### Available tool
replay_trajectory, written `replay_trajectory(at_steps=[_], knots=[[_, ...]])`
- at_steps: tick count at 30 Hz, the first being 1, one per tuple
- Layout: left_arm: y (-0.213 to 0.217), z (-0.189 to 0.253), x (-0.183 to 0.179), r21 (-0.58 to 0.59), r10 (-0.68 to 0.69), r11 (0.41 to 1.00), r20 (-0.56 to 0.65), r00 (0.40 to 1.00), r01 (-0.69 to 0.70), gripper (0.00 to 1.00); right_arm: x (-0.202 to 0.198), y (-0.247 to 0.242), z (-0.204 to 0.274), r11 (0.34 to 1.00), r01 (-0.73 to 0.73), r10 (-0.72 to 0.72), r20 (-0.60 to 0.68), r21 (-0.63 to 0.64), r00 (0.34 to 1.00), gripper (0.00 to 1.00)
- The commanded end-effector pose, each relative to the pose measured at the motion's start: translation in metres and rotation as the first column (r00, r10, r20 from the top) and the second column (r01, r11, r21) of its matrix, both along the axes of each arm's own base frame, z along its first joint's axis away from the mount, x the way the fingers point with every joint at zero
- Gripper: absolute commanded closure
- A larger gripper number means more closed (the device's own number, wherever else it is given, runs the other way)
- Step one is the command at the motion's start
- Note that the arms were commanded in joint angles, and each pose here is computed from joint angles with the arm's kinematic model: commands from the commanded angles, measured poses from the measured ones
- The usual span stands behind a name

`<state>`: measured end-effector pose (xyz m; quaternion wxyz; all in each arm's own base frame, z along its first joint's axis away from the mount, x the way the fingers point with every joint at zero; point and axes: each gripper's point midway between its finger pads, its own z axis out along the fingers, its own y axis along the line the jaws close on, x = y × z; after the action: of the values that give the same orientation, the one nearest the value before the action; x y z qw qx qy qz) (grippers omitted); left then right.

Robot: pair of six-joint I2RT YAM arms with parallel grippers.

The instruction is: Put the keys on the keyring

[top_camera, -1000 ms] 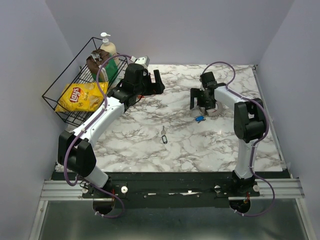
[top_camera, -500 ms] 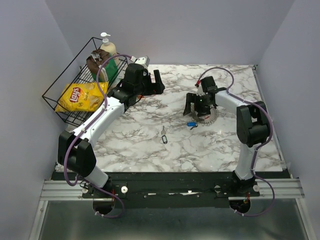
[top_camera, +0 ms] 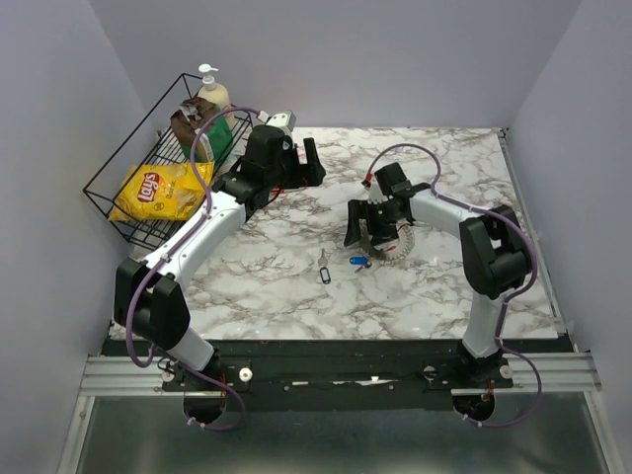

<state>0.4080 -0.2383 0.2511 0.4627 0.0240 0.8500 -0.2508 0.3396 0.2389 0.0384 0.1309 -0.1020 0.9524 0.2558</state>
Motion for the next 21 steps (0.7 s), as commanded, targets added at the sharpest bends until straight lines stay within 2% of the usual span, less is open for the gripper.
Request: replay_trajectory(at_steps=[1, 14, 21], knots=[[-0.001, 0.01, -0.002, 0.0, -0.015, 1.0, 0.023, 1.0, 0.015, 0.01, -0.03, 0.011, -0.006, 0.999, -0.051, 0.052, -0.069, 0.017, 0.996, 0.01], [0.0, 0.005, 0.001, 0.019, -0.01, 1.0, 0.014, 1.0, 0.01, 0.01, -0.066, 0.02, -0.012, 0.991, -0.135, 0.135, -0.123, 0.012, 0.983, 0.01], [0.002, 0.001, 0.002, 0.037, -0.002, 0.999, 0.004, 1.0, 0.002, 0.01, -0.086, 0.009, -0.018, 0.991, -0.129, 0.123, -0.158, -0.03, 0.98, 0.0]])
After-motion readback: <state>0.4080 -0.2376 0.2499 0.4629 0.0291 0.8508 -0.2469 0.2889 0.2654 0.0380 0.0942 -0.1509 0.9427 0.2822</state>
